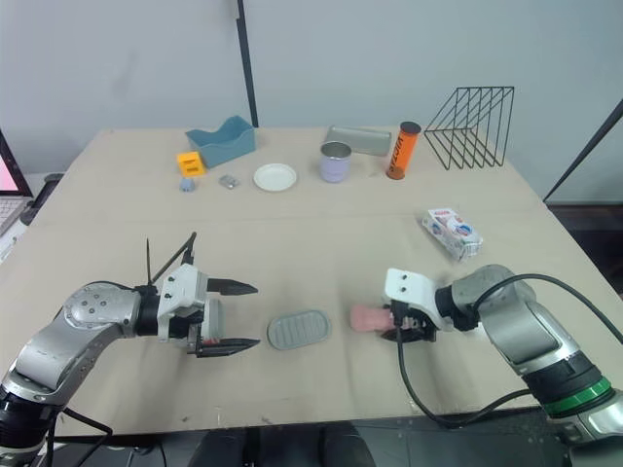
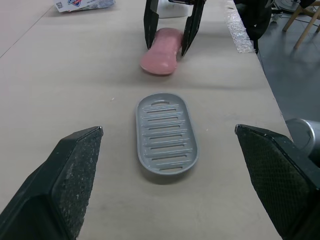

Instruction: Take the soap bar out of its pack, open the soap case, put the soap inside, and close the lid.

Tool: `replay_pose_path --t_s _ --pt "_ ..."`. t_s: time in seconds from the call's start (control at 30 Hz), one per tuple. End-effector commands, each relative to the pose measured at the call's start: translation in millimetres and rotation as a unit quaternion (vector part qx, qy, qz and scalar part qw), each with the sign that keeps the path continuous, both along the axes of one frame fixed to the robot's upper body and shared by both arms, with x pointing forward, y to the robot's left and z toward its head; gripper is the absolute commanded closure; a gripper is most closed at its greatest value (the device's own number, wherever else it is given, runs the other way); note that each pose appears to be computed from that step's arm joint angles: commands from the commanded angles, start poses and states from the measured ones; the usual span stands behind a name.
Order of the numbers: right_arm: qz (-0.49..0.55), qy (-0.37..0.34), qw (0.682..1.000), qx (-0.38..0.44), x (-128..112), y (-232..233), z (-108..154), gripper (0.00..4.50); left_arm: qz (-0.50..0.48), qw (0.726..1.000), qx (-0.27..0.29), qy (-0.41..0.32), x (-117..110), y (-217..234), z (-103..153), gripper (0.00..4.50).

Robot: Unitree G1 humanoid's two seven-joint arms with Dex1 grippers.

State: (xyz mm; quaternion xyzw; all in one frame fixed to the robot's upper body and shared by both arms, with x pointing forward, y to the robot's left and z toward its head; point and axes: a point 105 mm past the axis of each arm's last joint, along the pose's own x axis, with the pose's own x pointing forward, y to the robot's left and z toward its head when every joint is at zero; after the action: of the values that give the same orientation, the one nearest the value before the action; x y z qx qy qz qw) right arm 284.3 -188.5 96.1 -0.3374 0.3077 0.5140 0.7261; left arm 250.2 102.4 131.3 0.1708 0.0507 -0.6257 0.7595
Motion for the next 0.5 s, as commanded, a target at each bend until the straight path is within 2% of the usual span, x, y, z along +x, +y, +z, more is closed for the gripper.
replay_pose_path --t_s 0.03,0.27,0.5 --pt "0.028 -0.032 0.999 0.029 3 15 30 1.64 0.002 1.000 -0.001 -0.026 2 3 9 0.00" --pt "0.079 -0.048 0.995 0.046 0 40 45 1.64 0.019 0.999 0.008 -0.028 3 14 9 0.00" --pt "0.070 -0.040 0.996 0.024 6 31 30 1.64 0.032 0.999 0.010 -0.031 3 20 9 0.00"
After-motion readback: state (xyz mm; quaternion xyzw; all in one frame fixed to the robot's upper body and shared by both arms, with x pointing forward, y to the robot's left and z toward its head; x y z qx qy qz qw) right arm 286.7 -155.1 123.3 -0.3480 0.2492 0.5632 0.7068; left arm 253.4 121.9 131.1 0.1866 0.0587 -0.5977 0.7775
